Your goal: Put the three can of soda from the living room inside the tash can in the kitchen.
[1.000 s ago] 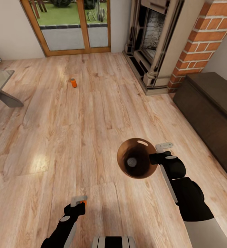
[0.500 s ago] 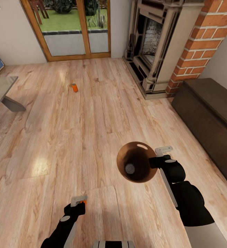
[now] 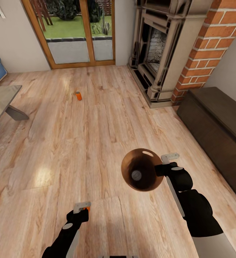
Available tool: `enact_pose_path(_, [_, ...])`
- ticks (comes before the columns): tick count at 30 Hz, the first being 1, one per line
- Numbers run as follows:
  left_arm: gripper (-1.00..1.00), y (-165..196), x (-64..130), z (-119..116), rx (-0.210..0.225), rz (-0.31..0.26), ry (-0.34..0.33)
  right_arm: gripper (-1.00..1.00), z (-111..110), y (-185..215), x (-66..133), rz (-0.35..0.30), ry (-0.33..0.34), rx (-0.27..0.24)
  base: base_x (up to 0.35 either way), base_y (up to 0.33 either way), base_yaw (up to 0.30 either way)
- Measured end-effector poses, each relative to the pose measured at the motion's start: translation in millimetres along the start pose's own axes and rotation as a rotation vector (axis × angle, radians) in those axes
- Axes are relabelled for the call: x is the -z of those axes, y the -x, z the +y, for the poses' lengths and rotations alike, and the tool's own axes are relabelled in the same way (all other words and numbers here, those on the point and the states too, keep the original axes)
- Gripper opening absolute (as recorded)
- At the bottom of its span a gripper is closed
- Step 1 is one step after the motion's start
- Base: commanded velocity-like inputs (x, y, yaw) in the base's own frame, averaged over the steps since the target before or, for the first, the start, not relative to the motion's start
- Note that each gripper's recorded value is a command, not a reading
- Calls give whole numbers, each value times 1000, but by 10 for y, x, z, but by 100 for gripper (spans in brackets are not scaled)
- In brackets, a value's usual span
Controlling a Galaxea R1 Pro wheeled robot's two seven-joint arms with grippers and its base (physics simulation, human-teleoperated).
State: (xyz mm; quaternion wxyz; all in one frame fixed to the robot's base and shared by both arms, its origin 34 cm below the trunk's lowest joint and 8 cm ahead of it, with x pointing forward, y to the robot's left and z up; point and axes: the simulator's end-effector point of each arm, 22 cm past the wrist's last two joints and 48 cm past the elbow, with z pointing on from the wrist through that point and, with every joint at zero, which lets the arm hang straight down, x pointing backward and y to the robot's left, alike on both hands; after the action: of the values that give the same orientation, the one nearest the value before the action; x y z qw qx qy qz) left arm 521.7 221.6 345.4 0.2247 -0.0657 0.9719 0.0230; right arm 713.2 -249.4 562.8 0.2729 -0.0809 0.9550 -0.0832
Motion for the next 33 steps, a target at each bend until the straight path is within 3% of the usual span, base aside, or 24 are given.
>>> enact_pose_path(8, [-100,160,158,-19,-1,-14,-6,-100,-49,145,172,-11,-2,-1,0,0,0])
enact_pose_path(17, [-100,331,342,-201,0,-29,-88,-100,-102,295,363,-22,-4,-3,0,0,0])
enact_pose_path(33, [-100,621,654,-224,1,-55,-97,-100,-197,573,703,-46,-8,-6,0,0,0])
